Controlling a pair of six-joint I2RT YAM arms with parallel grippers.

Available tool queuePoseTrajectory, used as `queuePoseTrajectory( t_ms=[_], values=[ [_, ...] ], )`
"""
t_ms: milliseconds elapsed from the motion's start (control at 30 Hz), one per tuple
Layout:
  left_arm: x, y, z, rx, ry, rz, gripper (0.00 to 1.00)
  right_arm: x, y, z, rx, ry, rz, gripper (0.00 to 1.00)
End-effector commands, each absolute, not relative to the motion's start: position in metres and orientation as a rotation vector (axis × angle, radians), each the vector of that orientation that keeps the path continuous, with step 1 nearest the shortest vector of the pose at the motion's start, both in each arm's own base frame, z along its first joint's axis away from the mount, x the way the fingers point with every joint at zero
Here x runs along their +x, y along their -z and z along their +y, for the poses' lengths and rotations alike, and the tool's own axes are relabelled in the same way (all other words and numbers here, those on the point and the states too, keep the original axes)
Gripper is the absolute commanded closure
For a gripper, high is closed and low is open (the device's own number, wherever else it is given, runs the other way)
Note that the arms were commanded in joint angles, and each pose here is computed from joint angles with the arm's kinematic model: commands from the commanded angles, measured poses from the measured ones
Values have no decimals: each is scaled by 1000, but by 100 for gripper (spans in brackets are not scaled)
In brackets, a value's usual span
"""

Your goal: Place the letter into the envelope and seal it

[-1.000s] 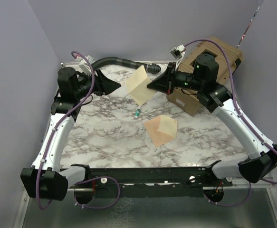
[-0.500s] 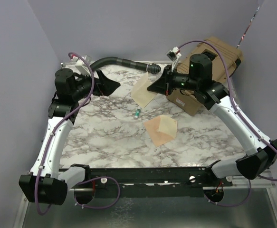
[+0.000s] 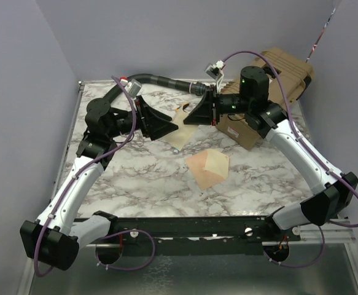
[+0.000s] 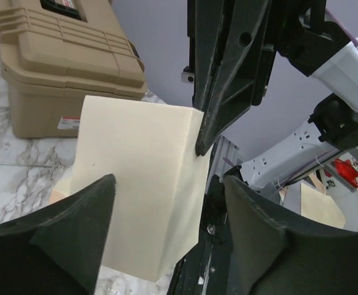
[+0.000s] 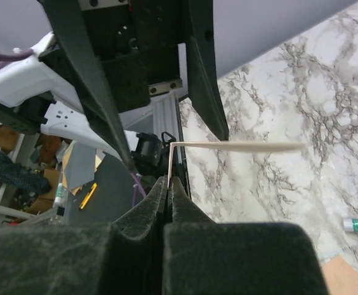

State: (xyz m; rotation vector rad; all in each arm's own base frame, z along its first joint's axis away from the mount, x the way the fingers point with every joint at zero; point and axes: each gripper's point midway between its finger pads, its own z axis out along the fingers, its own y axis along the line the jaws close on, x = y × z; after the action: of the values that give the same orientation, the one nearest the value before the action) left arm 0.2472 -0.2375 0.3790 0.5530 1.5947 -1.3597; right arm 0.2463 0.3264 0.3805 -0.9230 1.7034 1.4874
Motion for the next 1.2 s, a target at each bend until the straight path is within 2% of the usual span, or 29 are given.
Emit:
queuePoseTrajectory(
  t_ms=[0,67,200,367,500,600,700,733,767,800,833,900,1000,1167],
  values=[
    [242,-376,-246,590,1429,1583,34,237,-401,331,-987,-1562,1613,100],
    [241,-376,-247,599,1442,1587,41,238,-400,332,-984,-1566,1617,100],
    [238,-373,-249,619,1463,1596,43,249,-396,335,-927,-1549,1669,100],
    [237,-367,-250,626,1490,1618,53,259,-391,338,-883,-1529,1710,100],
    [234,-364,-252,653,1521,1630,70,262,-392,337,-860,-1509,1711,100],
    [234,-362,-253,653,1530,1640,77,265,-391,336,-833,-1494,1720,100],
    [237,-363,-253,643,1524,1640,91,269,-388,336,-794,-1483,1740,100],
    [240,-365,-253,626,1517,1639,96,271,-387,336,-773,-1476,1751,94],
    [243,-369,-253,598,1507,1642,100,274,-387,335,-743,-1461,1763,78],
    [248,-374,-252,568,1492,1645,100,278,-387,333,-706,-1432,1775,61],
    [252,-381,-251,538,1479,1641,100,283,-386,331,-665,-1400,1786,47],
    [256,-395,-250,506,1465,1620,100,287,-391,324,-590,-1358,1772,31],
    [261,-411,-247,450,1443,1593,100,292,-407,310,-440,-1311,1701,18],
    [266,-437,-247,341,1509,1555,100,297,-420,292,-170,-1346,1642,9]
  ],
)
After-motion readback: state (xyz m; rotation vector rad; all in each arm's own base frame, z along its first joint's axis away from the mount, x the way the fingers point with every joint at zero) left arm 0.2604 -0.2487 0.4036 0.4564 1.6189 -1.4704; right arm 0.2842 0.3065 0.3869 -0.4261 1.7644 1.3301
